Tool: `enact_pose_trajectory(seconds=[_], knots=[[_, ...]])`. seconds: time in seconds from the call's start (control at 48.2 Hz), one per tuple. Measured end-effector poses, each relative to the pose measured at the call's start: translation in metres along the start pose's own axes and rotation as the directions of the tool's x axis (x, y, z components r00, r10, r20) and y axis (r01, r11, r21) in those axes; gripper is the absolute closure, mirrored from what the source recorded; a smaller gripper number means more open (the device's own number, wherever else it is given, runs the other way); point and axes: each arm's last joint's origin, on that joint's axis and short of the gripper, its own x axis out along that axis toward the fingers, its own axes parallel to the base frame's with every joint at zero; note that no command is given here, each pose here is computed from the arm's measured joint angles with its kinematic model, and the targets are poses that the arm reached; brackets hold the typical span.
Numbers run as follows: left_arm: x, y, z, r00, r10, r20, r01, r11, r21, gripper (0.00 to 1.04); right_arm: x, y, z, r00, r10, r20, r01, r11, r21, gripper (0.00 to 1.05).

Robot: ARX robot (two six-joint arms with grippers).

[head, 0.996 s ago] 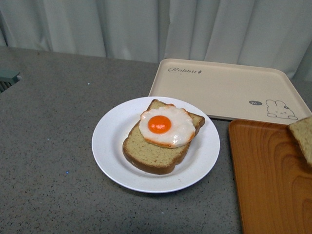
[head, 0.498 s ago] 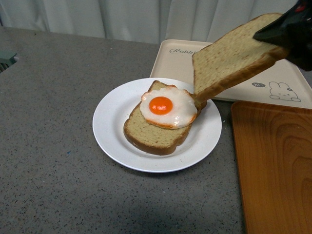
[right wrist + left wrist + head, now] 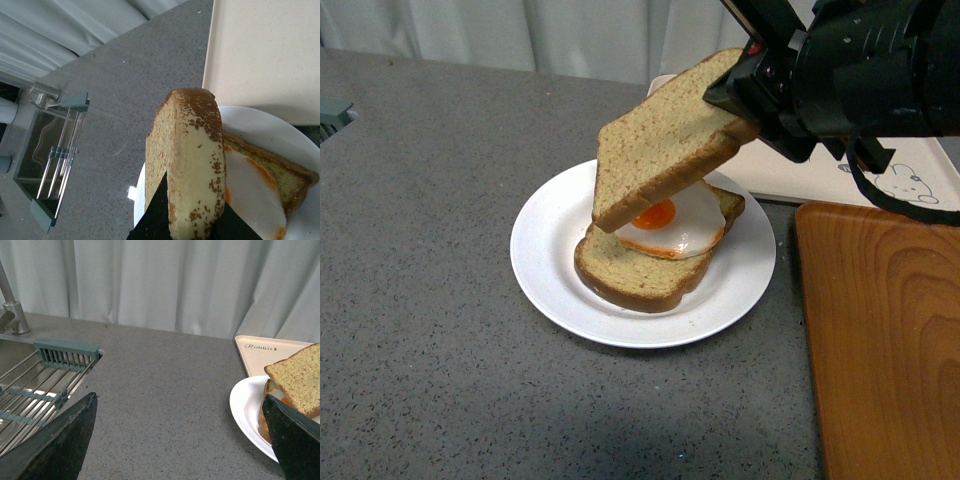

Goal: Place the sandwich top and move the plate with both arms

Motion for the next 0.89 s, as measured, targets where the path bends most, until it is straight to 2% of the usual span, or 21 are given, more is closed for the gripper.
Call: enact_pose_trajectory(seconds=[0.187,0.581,0.747,0.851,0.892], knots=[[0.0,0.0,0.0,1.0,0.0,0.0,0.0,1.0,0.0,0.06,0.004,-0.001,-0.005,1.0,-0.014,-0.01,0.014,1.0,-0.011,1.01],[0.0,0.0,0.0,1.0,0.0,0.0,0.0,1.0,0.0,0.06,0.01,-0.027,-0.026,0.99,-0.122,-0.077,0.12,0.992,-0.029,1.0],[0.0,0.0,0.0,1.0,0.0,0.0,0.0,1.0,0.0,0.06,0.01,-0.032,-0.026,0.986,-0.149,-0.08,0.146,0.989,-0.038,0.63],[0.0,0.0,0.0,1.0,0.0,0.0,0.0,1.0,0.0,0.06,0.009,-0.035,-0.024,0.983,-0.167,-0.074,0.164,0.986,-0.044,0.47],[0.0,0.0,0.0,1.0,0.0,0.0,0.0,1.0,0.0,0.06,0.008,-0.038,-0.022,0.981,-0.182,-0.067,0.179,0.983,-0.046,0.36]])
